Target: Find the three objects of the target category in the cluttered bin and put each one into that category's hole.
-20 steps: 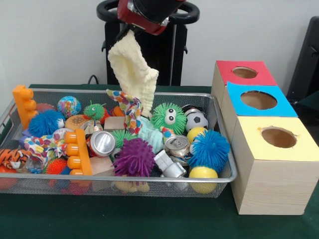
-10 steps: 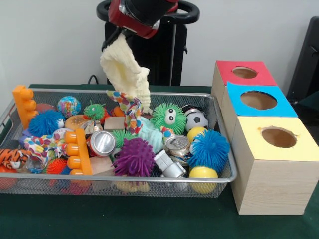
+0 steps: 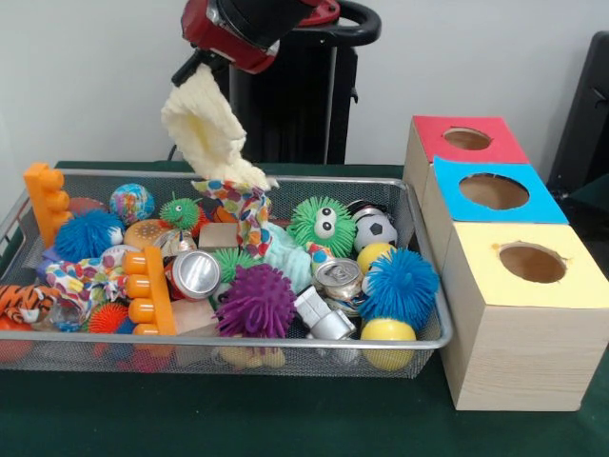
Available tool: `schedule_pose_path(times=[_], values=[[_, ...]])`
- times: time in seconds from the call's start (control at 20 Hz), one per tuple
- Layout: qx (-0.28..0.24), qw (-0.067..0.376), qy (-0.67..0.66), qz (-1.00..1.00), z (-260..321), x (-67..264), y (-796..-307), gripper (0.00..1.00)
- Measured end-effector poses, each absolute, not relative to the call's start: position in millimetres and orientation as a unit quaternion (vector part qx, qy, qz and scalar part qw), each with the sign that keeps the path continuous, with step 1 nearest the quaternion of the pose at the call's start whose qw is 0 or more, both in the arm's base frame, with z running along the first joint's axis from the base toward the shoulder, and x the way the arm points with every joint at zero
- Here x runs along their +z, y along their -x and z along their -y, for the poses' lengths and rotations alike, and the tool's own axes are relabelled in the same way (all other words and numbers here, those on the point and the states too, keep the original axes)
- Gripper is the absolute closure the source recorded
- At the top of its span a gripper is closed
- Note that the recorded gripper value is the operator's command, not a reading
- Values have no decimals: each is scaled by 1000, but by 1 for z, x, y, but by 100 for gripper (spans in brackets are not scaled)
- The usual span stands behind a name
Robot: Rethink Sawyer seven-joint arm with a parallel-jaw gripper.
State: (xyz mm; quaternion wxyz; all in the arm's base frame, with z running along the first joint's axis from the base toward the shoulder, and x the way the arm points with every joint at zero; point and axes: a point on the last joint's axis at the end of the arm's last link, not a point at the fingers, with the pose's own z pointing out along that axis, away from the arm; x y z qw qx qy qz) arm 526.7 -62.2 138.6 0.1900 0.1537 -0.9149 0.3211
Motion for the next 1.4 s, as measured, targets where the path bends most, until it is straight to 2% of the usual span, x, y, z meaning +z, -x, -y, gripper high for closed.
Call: schedule_pose_path(times=[0.8,1.1,1.4], values=[[354,172,-172,903,78,158,-534,100],[347,173,-172,905,79,152,-536,100],[312,176,-163,919,91,131,-545,100]])
